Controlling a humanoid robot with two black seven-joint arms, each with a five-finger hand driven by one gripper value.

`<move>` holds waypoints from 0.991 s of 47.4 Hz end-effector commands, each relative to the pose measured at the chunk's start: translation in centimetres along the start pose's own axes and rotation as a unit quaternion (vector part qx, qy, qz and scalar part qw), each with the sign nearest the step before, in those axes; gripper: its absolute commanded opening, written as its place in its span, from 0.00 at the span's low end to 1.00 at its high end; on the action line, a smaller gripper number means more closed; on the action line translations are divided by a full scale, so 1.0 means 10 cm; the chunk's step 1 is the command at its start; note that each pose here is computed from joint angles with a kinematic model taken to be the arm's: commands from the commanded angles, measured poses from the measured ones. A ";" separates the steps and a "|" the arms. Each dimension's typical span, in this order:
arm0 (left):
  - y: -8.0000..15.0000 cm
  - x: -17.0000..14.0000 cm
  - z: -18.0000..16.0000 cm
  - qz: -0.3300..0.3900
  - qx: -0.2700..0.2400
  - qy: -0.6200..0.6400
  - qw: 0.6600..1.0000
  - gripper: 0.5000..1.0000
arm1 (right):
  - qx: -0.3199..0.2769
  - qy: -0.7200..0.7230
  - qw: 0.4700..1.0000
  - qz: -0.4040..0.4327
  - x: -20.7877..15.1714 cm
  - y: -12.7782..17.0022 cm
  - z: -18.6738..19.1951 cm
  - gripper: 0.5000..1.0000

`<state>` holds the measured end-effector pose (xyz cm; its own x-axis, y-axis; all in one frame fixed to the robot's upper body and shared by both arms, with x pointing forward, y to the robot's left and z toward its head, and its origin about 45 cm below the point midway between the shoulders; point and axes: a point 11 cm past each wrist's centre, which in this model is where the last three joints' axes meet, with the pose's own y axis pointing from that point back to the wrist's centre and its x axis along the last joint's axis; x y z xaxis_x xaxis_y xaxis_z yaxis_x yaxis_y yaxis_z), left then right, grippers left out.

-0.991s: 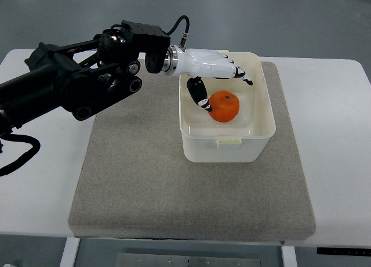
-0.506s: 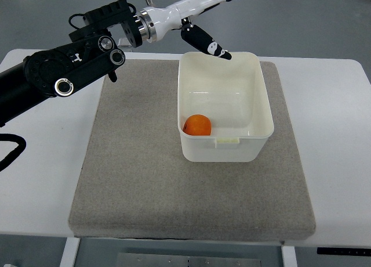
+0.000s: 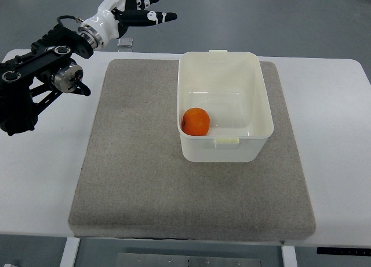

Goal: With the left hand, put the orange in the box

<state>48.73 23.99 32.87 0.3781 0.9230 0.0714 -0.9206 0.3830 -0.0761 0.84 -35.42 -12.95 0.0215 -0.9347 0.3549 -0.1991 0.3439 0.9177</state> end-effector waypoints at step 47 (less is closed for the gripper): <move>0.73 0.84 -0.57 -0.018 0.069 0.343 0.937 0.99 | 0.000 0.001 1.000 0.000 0.00 0.00 0.00 0.85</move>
<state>45.63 34.46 27.43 0.3471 0.7324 -0.5857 -0.8868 0.4595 0.0491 0.84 -35.42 -12.95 0.0210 -0.9347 0.3549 -0.1988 0.3440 0.9177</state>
